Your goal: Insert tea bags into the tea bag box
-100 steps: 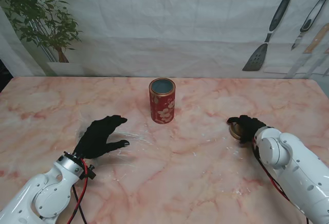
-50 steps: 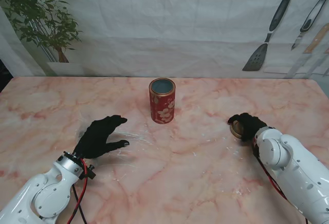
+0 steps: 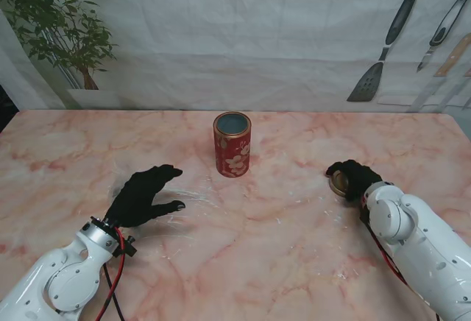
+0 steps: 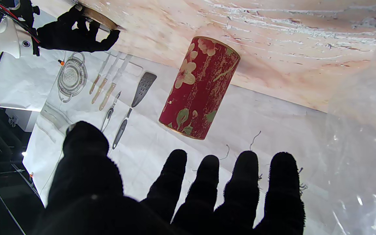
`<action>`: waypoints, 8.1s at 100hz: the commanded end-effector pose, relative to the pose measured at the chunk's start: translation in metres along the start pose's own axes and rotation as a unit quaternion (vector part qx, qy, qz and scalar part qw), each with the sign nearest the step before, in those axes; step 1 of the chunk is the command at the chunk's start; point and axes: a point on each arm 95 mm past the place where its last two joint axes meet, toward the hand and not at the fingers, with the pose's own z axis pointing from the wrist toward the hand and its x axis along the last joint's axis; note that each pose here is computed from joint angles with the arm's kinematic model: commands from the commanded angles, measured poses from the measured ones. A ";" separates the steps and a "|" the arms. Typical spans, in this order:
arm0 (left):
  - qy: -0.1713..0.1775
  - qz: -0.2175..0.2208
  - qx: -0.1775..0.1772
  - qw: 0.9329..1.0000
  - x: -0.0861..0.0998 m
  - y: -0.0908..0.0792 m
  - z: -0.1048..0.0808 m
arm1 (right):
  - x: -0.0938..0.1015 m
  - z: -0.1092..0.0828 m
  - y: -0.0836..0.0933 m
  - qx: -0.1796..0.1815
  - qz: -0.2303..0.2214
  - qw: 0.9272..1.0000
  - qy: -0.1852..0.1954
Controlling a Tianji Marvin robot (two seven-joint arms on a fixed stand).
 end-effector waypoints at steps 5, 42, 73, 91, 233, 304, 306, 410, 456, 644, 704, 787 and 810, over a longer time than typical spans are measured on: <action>0.002 -0.001 -0.006 1.000 0.000 0.000 0.001 | -0.005 -0.006 -0.057 0.076 0.011 0.997 -0.008; 0.004 -0.002 -0.009 1.000 0.000 -0.001 0.000 | 0.003 -0.002 -0.041 0.055 0.013 0.998 -0.001; 0.005 -0.002 -0.008 1.000 -0.001 -0.001 0.000 | 0.005 -0.001 -0.031 0.047 0.010 0.999 0.000; 0.005 -0.002 -0.009 1.000 -0.001 -0.001 0.000 | 0.010 -0.001 -0.022 0.039 0.001 0.999 0.004; 0.010 -0.005 -0.007 1.000 -0.001 -0.001 0.000 | 0.009 0.006 -0.033 -0.025 -0.008 0.999 -0.029; 0.010 -0.006 -0.011 1.000 -0.002 -0.001 -0.001 | 0.025 0.011 0.002 -0.069 -0.011 0.997 -0.017; 0.010 -0.006 -0.012 1.000 -0.002 -0.001 -0.001 | 0.025 0.011 0.002 -0.070 -0.010 0.997 -0.016; 0.014 -0.009 -0.007 1.000 -0.003 0.000 -0.002 | 0.024 0.013 -0.010 -0.002 -0.034 0.999 -0.022; 0.016 -0.008 -0.003 1.000 -0.003 0.000 -0.002 | 0.023 0.014 -0.015 -0.034 -0.015 0.999 -0.017; 0.005 -0.007 -0.019 1.000 -0.007 -0.001 -0.007 | 0.033 0.038 -0.004 0.026 -0.019 0.999 0.006; 0.007 -0.011 -0.023 1.000 -0.008 0.000 -0.007 | 0.037 0.047 -0.023 0.057 -0.023 0.998 0.011; 0.012 -0.011 -0.023 1.000 -0.010 0.001 -0.007 | 0.047 0.044 0.018 -0.038 -0.002 0.999 0.006; 0.013 -0.011 -0.024 1.000 -0.010 0.000 -0.007 | 0.048 0.043 0.026 -0.047 0.001 0.999 0.005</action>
